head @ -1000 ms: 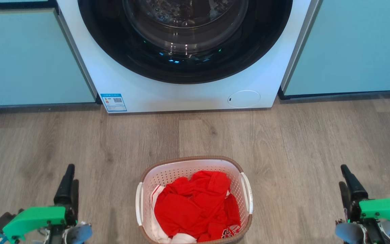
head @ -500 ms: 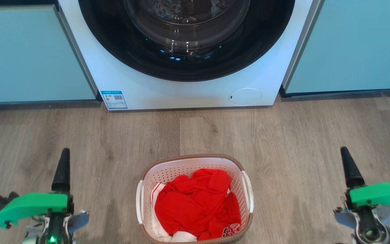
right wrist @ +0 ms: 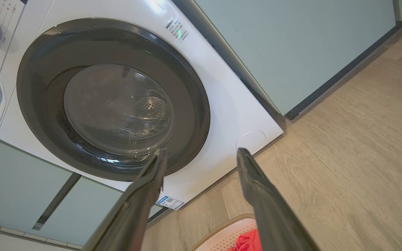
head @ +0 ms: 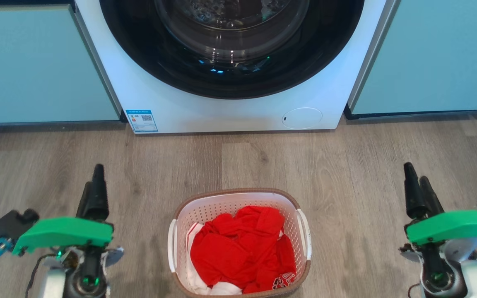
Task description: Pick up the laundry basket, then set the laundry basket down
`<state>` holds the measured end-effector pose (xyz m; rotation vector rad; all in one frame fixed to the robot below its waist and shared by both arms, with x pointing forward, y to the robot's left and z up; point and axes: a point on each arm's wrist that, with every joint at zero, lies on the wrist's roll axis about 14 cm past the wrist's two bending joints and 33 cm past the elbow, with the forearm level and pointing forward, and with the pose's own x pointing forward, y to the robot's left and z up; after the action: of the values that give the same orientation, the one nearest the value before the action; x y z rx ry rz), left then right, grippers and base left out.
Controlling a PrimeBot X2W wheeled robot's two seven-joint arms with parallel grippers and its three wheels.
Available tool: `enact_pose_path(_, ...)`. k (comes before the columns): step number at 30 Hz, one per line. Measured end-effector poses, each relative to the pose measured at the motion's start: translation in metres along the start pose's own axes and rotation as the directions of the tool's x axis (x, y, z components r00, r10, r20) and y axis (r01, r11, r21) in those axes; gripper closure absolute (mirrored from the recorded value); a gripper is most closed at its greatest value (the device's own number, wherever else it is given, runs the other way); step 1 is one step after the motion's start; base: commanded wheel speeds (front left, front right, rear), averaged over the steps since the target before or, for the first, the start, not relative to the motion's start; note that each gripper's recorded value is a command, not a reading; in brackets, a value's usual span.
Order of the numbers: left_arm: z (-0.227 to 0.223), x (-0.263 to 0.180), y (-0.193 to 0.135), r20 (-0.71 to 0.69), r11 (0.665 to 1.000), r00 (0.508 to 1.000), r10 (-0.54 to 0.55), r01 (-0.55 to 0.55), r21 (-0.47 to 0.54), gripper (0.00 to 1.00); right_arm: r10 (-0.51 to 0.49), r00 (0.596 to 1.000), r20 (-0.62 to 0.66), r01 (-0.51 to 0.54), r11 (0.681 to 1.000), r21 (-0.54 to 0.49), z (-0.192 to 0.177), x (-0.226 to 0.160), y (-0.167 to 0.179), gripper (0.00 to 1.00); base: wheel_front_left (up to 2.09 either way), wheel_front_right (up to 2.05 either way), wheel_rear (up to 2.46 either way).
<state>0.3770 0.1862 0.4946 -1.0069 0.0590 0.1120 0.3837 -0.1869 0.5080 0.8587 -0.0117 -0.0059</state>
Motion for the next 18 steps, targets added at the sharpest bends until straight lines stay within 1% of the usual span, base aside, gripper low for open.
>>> enact_pose_path(4,-0.004,0.001,-0.011,-0.003,0.995,1.0,-0.01,0.011,0.096,0.0,0.032,0.999,-0.002,-0.032,0.997,-0.075,-0.001,0.002,0.01,0.0,0.0,0.0,0.0)
enact_pose_path(7,-0.009,0.002,-0.02,-0.008,0.986,0.999,-0.032,0.033,0.165,0.0,0.044,0.999,-0.013,-0.045,0.992,-0.12,-0.005,0.002,0.013,0.0,0.0,0.0,0.0)
enact_pose_path(10,-0.018,0.001,-0.025,-0.021,0.97,0.999,-0.035,0.039,0.24,0.0,0.074,0.997,-0.034,-0.079,0.977,-0.198,-0.012,0.002,0.022,0.0,0.0,0.0,0.0)
enact_pose_path(13,-0.028,0.001,-0.028,-0.039,0.946,0.998,-0.039,0.05,0.321,0.0,0.102,0.994,-0.038,-0.108,0.962,-0.252,-0.013,0.004,0.031,0.0,0.0,0.0,0.0)
enact_pose_path(18,-0.041,0.003,-0.03,-0.066,0.889,0.997,-0.033,0.06,0.455,0.0,0.132,0.991,-0.025,-0.133,0.939,-0.317,-0.01,0.005,0.039,0.0,0.0,0.0,0.0)
